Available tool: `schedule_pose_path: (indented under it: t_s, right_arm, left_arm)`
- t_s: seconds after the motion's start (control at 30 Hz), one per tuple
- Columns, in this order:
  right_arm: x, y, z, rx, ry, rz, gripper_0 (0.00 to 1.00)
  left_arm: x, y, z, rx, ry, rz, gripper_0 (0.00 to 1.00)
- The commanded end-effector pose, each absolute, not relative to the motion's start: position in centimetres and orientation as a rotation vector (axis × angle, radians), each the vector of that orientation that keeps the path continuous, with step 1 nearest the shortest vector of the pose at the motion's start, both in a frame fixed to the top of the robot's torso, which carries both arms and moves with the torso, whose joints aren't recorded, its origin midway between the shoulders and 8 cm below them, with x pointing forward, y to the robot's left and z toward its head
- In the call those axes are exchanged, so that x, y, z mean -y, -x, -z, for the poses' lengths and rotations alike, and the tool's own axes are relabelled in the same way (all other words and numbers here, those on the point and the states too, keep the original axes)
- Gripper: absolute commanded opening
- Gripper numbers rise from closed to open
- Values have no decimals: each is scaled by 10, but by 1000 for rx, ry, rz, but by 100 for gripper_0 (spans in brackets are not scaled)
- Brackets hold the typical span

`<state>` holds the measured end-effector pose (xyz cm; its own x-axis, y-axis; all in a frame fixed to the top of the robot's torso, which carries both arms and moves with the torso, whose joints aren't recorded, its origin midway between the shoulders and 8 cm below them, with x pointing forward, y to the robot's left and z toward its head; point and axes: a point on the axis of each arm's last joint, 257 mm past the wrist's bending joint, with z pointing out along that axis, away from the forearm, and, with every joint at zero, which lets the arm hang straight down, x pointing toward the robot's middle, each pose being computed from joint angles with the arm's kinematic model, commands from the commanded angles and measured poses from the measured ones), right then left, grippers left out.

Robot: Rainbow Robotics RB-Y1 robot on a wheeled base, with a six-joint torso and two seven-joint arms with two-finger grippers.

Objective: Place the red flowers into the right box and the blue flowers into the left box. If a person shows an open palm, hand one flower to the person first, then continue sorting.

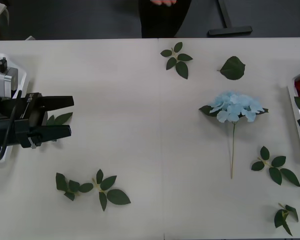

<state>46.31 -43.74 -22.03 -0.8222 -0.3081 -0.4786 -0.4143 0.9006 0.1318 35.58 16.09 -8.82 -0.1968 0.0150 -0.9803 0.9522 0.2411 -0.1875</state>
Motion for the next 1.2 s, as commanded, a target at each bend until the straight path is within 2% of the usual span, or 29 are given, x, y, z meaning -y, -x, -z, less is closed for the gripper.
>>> schedule_pose_path:
  t_s: [0.03, 0.3, 0.6, 1.2]
  right_arm:
    - [403, -458, 220, -2613, 425, -322, 93]
    - [336, -457, 254, -2556, 319, -330, 93]
    - [310, -467, 283, -2534, 231, -292, 93]
    - [265, -490, 299, -2535, 89, -172, 93]
  left_arm:
    - [-158, -343, 94, -1532, -952, 1181, 100]
    - [-155, -343, 98, -1537, -950, 1189, 100]
    - [-154, -342, 98, -1538, -950, 1191, 100]
    - [-154, -342, 98, -1538, -950, 1191, 100]
